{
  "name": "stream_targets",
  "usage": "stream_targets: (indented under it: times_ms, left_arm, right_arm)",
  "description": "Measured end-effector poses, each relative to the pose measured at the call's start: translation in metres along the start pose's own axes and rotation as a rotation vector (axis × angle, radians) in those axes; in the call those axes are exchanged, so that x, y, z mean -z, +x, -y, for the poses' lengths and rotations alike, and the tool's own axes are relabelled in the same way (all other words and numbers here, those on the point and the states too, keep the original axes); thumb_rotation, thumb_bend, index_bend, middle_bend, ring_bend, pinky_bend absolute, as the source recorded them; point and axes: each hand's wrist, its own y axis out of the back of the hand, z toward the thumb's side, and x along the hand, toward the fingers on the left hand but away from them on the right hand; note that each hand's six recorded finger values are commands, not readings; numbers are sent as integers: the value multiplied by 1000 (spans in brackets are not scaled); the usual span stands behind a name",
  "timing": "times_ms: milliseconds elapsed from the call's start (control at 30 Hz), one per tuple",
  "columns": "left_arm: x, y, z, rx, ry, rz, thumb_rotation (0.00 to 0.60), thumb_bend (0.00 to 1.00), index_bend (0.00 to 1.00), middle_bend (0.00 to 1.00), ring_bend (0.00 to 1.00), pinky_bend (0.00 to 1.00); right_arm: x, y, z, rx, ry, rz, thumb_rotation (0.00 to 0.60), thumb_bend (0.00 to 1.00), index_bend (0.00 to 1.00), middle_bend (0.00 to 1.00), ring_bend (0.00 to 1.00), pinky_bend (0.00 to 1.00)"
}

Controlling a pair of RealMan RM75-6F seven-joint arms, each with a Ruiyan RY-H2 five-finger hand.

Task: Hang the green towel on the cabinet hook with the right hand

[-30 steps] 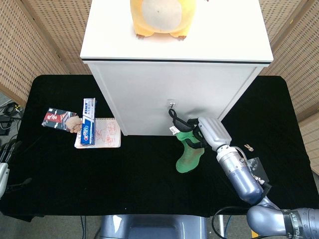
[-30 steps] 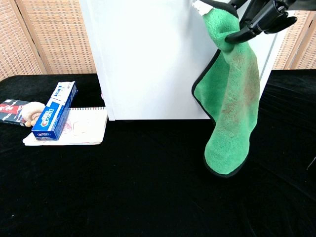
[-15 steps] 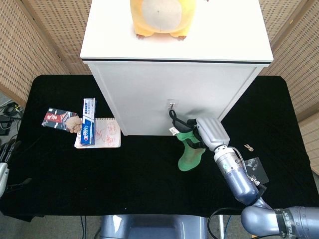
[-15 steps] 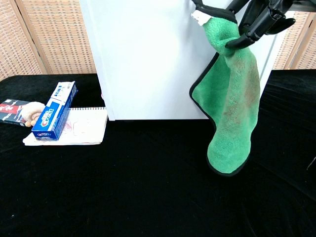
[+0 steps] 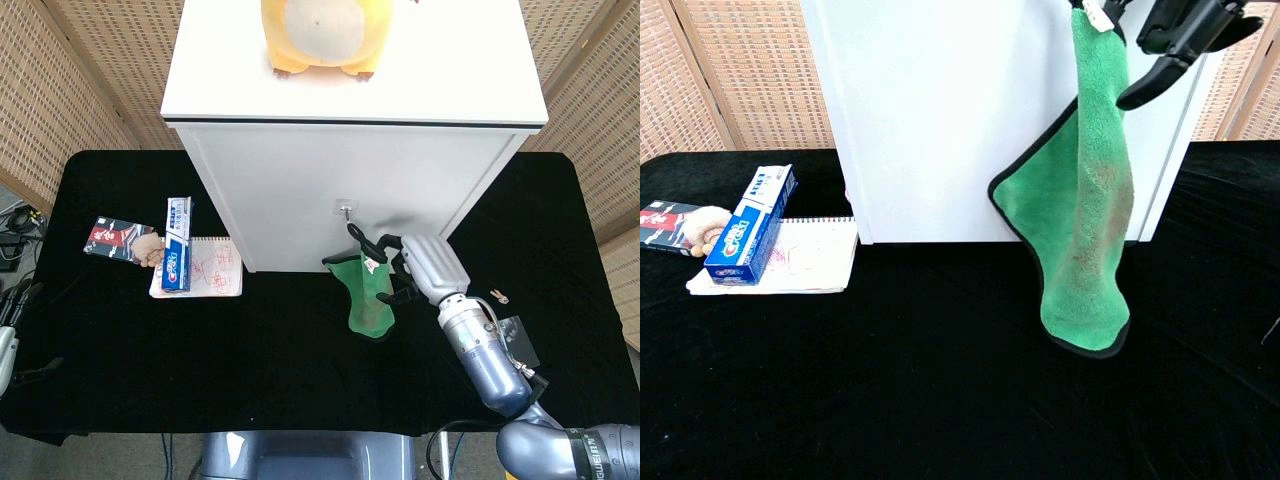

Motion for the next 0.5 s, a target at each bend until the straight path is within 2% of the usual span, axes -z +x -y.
stream_targets:
  times_ms: [300,367,500]
  left_arm:
    - [-1,-2,-2,-6,-5,5,600,0,0,0,0,0]
    - [-1,-2,-3,-8,-6,6,600,0,0,0,0,0]
    - [-2,-4,-3,-10,-2,9,600,0,0,0,0,0]
  right_arm:
    - [31,22,-1,16,42,-8,600,131,517,1000,1000,1000]
    - [42,28,0,22,66,-13,600,130,460,1000,1000,1000]
    - [69,42,3,26,99,-17,600,129,284,1000,1000,1000]
